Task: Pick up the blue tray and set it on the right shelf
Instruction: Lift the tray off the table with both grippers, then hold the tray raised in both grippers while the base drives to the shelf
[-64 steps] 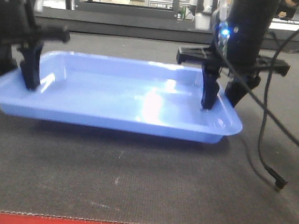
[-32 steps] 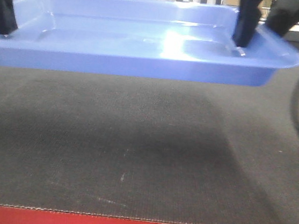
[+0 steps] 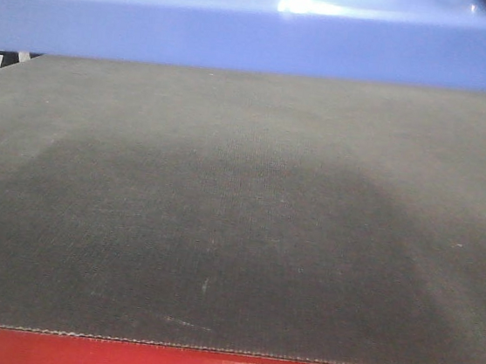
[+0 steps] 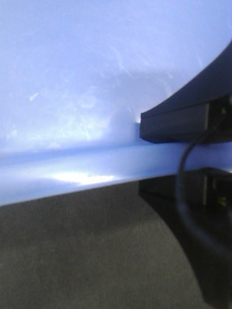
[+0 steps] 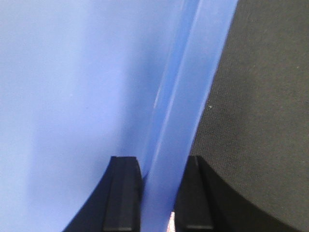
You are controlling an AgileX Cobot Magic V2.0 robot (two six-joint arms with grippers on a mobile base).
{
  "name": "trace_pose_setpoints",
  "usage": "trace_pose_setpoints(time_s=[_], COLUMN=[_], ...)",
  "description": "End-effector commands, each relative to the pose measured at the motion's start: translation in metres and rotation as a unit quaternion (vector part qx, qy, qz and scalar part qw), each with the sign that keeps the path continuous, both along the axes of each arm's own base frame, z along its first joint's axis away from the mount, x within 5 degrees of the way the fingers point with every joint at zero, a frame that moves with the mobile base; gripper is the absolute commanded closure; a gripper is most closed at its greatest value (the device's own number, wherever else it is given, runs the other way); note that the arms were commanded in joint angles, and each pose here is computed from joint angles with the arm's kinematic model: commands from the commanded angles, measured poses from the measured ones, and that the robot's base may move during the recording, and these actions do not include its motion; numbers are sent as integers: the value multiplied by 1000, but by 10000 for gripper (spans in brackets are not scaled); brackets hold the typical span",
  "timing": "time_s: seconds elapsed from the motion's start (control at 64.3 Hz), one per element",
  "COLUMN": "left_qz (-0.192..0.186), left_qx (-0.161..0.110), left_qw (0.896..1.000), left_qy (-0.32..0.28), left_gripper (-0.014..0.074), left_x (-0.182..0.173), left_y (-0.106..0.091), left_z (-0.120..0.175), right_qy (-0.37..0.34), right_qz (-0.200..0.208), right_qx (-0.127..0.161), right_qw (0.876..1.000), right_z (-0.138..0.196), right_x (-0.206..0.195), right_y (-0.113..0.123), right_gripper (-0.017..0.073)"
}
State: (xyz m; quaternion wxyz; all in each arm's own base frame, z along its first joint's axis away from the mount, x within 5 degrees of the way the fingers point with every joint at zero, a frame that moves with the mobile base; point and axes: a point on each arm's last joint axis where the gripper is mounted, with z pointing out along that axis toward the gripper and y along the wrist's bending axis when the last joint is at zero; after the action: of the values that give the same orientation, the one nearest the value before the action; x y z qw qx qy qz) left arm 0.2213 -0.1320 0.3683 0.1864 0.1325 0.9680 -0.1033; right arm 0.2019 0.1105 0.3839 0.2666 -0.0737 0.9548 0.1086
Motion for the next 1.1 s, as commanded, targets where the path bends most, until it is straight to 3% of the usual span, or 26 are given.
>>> trace_pose_setpoints(time_s=[0.0, 0.467, 0.654, 1.089], left_qz=[-24, -13, -13, -14], left_qx=[4, -5, -18, -6], left_qw=[1000, 1000, 999, 1000], left_qy=[-4, -8, -30, -9], left_gripper=[636, 636, 637, 640], left_x=[-12, -12, -11, -13], left_y=[2, 2, 1, 2], left_z=[13, 15, 29, 28], right_qy=[-73, -78, -75, -75], right_qz=[21, 21, 21, 21], right_qx=[26, 27, 23, 23], right_qw=[997, 996, 997, 997], right_z=[26, 28, 26, 26], right_x=[-12, -14, -11, -11], right_y=[-4, -6, -4, -4], right_gripper=[503, 503, 503, 503])
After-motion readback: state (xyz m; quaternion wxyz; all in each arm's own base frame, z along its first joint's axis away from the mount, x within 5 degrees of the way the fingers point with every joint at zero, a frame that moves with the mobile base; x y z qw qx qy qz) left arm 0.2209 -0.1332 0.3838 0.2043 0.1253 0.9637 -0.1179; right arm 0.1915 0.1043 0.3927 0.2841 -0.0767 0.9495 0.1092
